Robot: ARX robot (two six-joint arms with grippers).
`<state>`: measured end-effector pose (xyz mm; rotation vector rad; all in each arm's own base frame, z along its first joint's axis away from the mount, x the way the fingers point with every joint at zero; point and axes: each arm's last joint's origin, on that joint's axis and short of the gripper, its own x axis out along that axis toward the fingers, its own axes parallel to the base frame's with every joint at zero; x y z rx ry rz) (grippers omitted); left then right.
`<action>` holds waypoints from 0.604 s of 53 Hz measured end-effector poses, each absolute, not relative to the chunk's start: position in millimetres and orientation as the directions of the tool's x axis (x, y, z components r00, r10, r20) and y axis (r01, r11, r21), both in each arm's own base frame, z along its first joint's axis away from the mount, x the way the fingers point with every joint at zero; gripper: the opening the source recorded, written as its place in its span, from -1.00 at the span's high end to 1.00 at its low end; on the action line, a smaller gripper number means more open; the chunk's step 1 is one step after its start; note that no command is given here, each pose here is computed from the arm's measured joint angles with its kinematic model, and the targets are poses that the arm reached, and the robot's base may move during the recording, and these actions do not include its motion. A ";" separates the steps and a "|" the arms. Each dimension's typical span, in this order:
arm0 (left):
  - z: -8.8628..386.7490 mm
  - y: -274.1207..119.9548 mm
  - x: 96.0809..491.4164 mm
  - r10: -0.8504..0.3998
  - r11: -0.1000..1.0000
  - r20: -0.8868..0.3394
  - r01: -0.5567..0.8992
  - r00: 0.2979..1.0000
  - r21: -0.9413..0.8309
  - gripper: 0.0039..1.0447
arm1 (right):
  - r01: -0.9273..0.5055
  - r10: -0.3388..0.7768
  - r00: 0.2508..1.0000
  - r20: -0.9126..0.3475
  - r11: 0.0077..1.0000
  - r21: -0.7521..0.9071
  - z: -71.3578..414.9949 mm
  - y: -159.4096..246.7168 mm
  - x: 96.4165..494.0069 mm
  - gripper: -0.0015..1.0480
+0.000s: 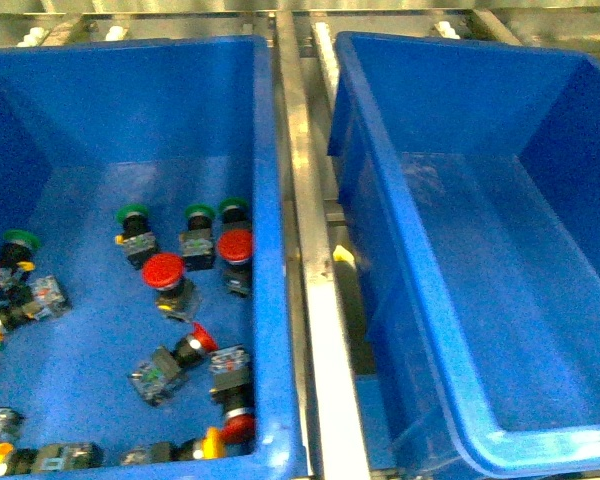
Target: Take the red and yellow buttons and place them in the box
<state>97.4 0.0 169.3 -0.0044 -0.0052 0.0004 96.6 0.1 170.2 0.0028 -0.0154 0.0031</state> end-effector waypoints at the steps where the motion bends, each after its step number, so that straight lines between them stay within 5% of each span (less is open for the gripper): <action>1: 169.3 -0.1 97.4 -0.001 1.000 0.005 0.001 1.000 -0.004 -0.85 | 0.000 0.000 1.000 0.017 1.000 0.003 170.3 0.0 96.6 -0.86; 32: 169.3 0.0 97.4 0.000 1.000 0.005 0.000 1.000 -0.004 -0.85 | 0.001 -0.001 1.000 0.016 1.000 0.003 170.2 0.0 96.6 -0.86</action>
